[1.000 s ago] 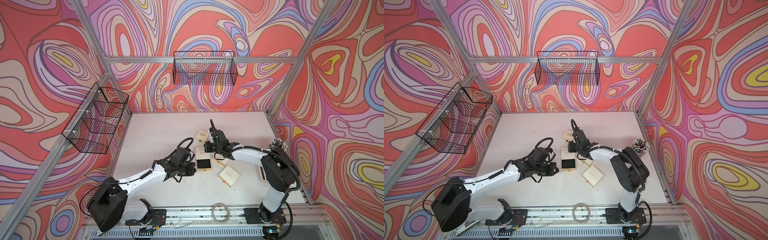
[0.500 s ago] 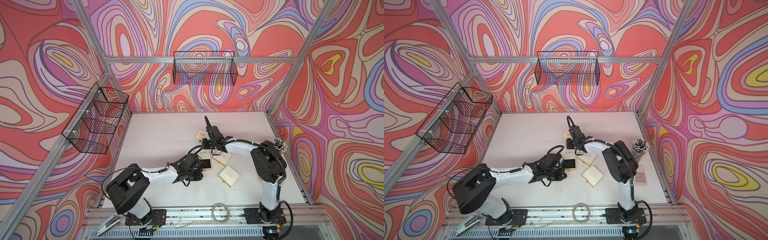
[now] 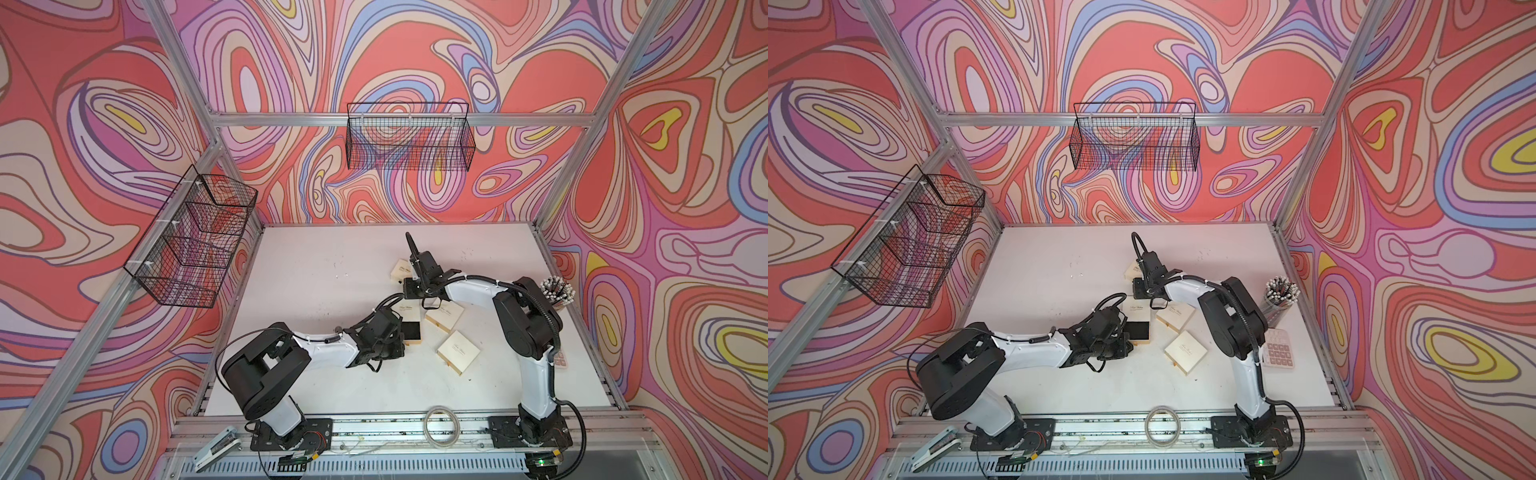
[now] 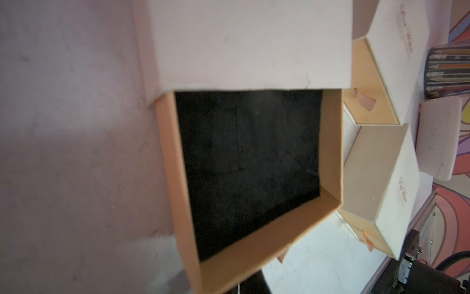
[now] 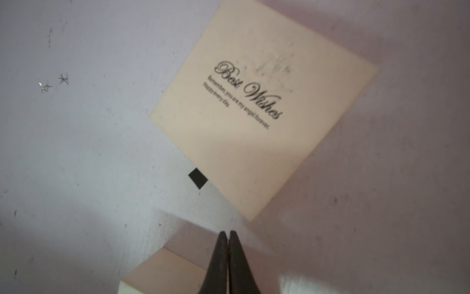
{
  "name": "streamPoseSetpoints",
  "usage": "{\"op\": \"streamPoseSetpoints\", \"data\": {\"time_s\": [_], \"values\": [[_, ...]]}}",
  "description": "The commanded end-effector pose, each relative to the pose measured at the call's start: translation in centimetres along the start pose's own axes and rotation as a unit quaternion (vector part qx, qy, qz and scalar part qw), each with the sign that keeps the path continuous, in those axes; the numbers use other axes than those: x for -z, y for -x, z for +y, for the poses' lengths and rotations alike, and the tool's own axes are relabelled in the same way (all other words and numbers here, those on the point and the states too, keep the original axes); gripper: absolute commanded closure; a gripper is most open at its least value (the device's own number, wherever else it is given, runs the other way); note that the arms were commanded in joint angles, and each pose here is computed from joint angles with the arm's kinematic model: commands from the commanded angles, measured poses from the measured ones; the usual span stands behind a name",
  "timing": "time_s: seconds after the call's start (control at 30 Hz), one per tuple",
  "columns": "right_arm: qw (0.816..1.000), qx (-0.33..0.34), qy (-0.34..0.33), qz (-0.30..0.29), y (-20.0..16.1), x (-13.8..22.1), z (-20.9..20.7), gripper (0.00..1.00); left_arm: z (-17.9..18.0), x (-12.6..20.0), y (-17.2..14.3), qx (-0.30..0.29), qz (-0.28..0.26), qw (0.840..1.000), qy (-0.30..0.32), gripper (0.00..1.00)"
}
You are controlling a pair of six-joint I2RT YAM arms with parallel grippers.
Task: Take out the earrings from the drawer-style jewelry box
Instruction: Close the drawer of the jewelry box.
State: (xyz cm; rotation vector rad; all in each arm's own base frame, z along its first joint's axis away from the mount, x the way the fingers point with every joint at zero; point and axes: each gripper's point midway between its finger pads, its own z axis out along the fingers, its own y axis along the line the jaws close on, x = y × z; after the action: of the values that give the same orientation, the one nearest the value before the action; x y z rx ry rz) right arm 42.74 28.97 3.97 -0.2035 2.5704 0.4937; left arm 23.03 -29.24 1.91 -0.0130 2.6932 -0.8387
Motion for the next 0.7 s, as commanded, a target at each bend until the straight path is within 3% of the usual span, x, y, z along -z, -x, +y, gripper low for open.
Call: {"op": "streamPoseSetpoints", "data": {"time_s": [0.0, 0.67], "values": [[1.0, 0.008, -0.001, 0.02, -0.6, -0.3, -0.2, 1.0, 1.2, -0.6, 0.1, 0.014, -0.012, 1.0, 0.019, 1.0], [0.999, 0.002, 0.027, 0.043, -3.6, 0.7, -0.1, 1.0, -0.1, -1.1, 2.9, -0.004, -0.059, 0.998, 0.021, 1.0]]}}
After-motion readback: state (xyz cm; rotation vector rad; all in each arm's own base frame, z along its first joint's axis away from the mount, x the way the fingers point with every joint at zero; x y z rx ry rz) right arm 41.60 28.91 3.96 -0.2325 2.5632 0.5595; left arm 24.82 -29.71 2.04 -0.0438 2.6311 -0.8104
